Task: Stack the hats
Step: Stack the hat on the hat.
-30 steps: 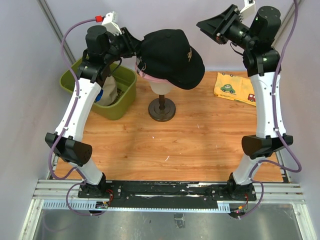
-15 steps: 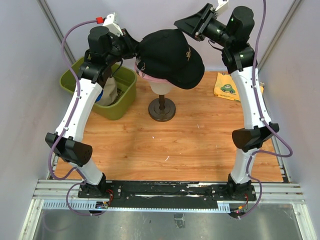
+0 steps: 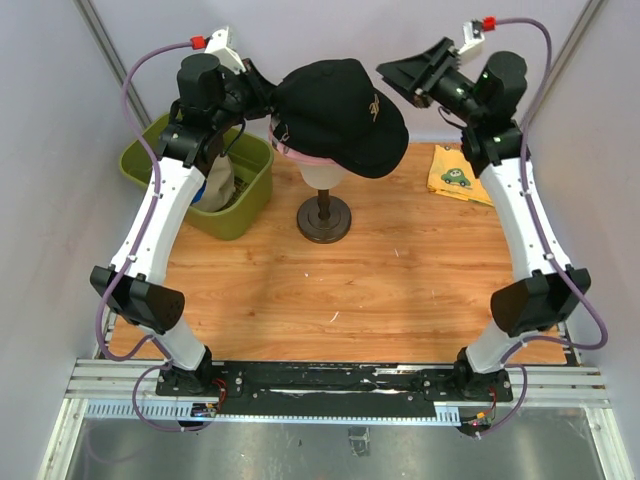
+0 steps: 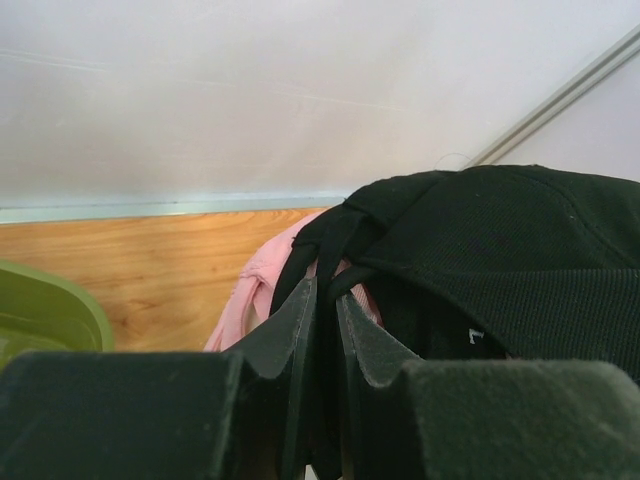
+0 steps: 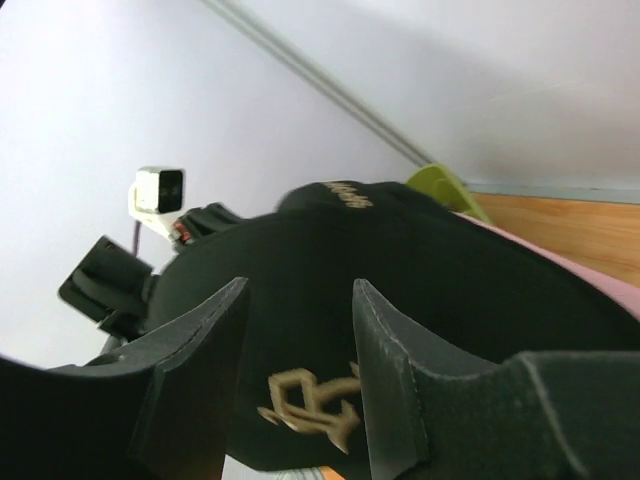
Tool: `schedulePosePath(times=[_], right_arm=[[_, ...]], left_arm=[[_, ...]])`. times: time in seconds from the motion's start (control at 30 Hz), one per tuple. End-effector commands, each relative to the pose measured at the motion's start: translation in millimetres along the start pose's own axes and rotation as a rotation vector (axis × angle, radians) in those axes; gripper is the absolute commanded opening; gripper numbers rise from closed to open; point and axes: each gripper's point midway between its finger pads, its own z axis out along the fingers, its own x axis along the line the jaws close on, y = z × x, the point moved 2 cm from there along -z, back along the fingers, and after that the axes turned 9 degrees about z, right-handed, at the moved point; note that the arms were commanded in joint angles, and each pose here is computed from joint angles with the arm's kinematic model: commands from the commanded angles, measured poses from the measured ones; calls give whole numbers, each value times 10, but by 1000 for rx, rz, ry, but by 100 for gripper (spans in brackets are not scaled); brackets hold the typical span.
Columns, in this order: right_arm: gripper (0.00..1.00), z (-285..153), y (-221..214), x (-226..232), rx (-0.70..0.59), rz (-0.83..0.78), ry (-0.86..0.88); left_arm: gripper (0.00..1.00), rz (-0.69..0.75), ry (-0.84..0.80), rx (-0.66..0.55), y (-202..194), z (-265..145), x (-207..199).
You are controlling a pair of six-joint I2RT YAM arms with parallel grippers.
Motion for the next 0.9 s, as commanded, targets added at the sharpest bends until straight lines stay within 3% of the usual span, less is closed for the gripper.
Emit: schedulePosePath(times=[0.0,0.33,0.87], right_arm=[[47,-372,291,146,-130,-9,66],[48,-745,179,-210,-152,54,14],[49,-803,20,-666,-133,104,-51]], left_arm=[[16,2,95,105,-298,-30,210],[15,-14,105,126,-370,-13,234],[15,-11,120,145,-440,11,277]])
